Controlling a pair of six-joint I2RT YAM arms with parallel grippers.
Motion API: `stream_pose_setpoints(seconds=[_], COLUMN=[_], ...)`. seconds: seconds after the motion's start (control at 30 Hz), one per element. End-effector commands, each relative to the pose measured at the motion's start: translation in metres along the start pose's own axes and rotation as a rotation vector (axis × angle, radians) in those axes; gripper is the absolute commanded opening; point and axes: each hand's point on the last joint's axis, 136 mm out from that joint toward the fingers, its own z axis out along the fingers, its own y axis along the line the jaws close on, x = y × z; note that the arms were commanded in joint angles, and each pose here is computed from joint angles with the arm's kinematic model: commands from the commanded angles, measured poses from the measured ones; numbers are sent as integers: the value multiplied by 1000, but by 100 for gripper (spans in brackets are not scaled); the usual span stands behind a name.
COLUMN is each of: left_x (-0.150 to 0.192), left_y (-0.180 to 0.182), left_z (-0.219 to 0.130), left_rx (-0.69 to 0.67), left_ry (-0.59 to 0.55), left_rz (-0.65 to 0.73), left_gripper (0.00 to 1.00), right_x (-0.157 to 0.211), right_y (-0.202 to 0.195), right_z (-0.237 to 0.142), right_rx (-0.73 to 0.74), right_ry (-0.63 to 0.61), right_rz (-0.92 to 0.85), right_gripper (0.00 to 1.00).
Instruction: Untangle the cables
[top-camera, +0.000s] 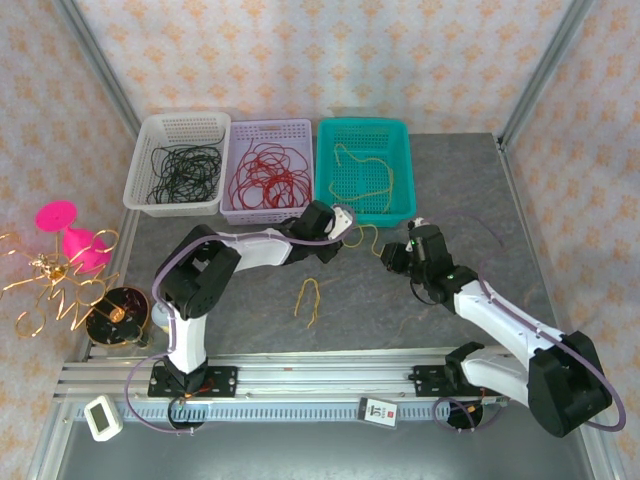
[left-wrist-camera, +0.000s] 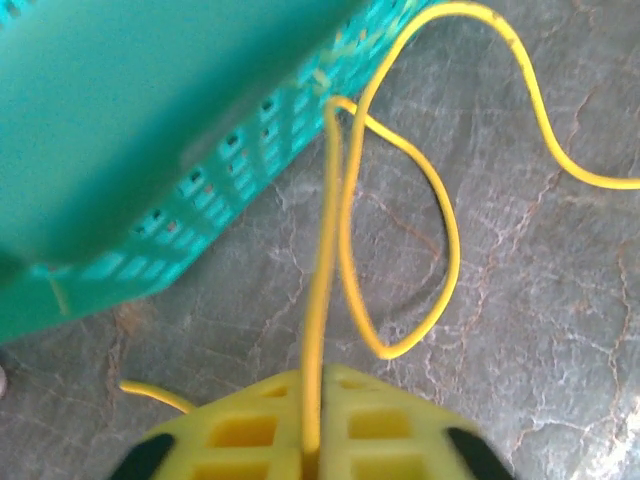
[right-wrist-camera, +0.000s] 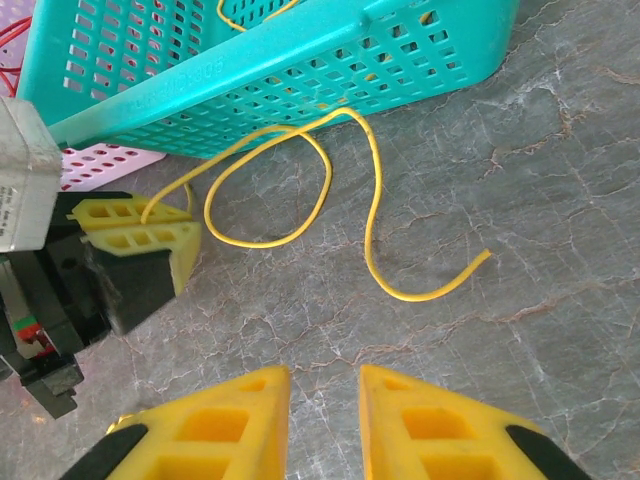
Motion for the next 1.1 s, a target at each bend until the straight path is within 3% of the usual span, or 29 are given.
stream_pose_setpoints(seconds=[0.0, 0.1, 0.2, 0.27, 0.4, 0.47, 0.63, 0.73, 0.9, 0.97, 1.07], left_x=[-30, -45, -55, -62, -78, -83, -95, -100, -110, -117, -126], left_y=[0, -6, -9, -10, -15, -15, -7, 7, 18, 12, 3], left_z=[-25, -49, -72, -87, -119, -128, -144, -152, -172, -179, -190], left_rx=[-2, 2, -22, -40, -78, -102, -167, -252, -296, -256, -211], left_ry=[-127, -198, -250, -286, -401, -438, -479, -481, -548, -588, -649], left_rz=[3, 6, 3, -7, -26, -22, -34, -65, -144, -164, -177], left_gripper=[0, 0, 0, 0, 0, 0, 0, 0, 0, 0, 0], right_x=[-2, -8, -18, -27, -43, -48, -55, -62, -91, -92, -78], right_y=[-2, -3, -3, 12, 68, 73, 44, 38, 28, 36, 60], right_z=[-2, -5, -13, -23, -51, -59, -62, -73, -133, -149, -146], right_rx=[-3, -3, -16, -93, -390, -424, -208, -160, 10, -19, -176], right_ry=[-20, -40, -45, -32, -4, -18, -88, -121, -242, -245, -164], right_rz=[14, 43, 174, 300, 502, 538, 411, 376, 231, 218, 280], right_gripper=[25, 28, 39, 43, 52, 56, 59, 59, 62, 65, 69])
